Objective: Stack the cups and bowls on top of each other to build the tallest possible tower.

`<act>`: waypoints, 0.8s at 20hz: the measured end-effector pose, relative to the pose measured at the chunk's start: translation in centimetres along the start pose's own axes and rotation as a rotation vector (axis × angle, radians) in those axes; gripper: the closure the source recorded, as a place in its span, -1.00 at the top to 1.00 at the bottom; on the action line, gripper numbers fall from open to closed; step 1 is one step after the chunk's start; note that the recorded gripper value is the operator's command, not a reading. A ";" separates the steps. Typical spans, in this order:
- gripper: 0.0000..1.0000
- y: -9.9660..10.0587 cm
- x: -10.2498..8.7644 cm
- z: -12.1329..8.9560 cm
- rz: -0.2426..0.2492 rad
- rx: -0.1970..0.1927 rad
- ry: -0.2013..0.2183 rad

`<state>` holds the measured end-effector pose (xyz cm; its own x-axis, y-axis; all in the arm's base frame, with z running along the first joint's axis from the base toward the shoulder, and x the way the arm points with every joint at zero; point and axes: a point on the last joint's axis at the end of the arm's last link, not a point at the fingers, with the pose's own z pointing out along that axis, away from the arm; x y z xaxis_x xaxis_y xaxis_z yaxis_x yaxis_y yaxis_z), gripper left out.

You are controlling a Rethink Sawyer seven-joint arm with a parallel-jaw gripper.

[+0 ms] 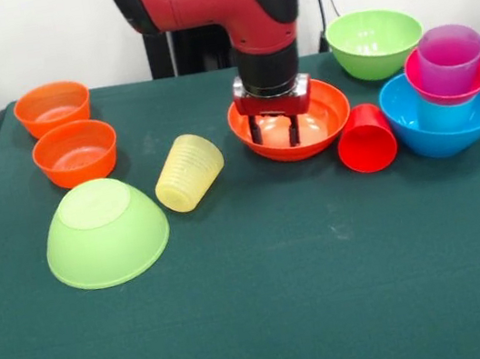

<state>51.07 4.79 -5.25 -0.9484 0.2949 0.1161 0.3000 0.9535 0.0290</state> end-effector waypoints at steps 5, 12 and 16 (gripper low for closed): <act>1.00 1.6 0.1 0.1 0.020 0.002 0.004; 1.00 2.5 0.1 0.1 0.054 0.006 0.010; 1.00 2.7 0.0 0.1 0.069 0.004 0.013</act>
<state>51.85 7.38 -5.29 -0.9241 0.3591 0.1309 0.3642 0.9312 0.0163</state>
